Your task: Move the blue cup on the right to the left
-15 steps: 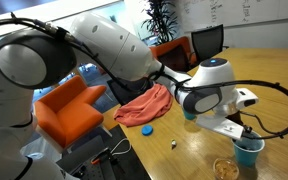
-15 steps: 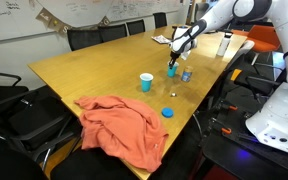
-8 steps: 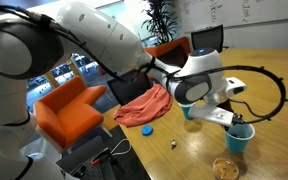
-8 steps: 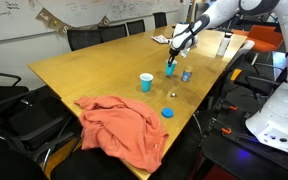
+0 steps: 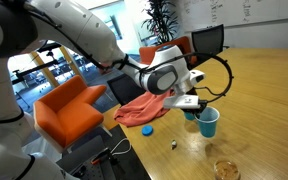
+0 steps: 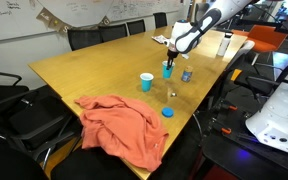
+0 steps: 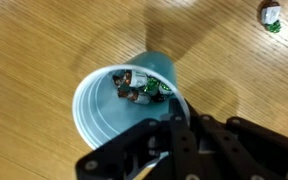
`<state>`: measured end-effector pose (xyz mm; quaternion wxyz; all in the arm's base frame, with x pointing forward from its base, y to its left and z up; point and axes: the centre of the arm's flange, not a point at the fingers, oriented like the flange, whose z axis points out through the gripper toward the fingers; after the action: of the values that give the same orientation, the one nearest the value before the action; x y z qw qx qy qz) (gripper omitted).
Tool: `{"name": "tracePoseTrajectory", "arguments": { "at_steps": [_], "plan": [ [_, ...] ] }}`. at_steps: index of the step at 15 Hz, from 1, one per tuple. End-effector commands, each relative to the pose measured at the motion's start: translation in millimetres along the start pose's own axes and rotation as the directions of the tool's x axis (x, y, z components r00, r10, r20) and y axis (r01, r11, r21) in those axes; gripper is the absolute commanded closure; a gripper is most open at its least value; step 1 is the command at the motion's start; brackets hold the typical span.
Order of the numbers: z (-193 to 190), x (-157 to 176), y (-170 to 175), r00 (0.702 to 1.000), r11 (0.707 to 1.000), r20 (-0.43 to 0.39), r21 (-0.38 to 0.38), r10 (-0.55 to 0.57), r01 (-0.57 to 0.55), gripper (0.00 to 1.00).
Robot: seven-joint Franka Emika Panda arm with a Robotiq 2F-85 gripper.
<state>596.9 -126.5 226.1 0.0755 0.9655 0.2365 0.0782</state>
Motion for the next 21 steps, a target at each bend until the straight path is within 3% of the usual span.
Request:
{"name": "tracePoseTrajectory", "arguments": {
  "at_steps": [1,8,15,16,17,19,21],
  "plan": [
    [-12,-27,-48,0.998,0.997,-0.019,-0.038,-0.066,0.066,0.99],
    [11,-51,-79,0.986,0.993,-0.129,-0.053,-0.109,0.103,0.99],
    [26,-56,-93,0.981,0.988,-0.124,-0.063,-0.147,0.140,0.99],
    [27,-57,-92,0.981,0.987,-0.123,-0.066,-0.152,0.145,0.93],
    [28,-57,-91,0.981,0.987,-0.120,-0.069,-0.155,0.148,0.69],
    [28,-59,-90,0.980,0.986,-0.118,-0.068,-0.157,0.150,0.66],
    [22,-60,-90,0.980,0.987,-0.125,-0.062,-0.157,0.150,0.52]
  ]
}}
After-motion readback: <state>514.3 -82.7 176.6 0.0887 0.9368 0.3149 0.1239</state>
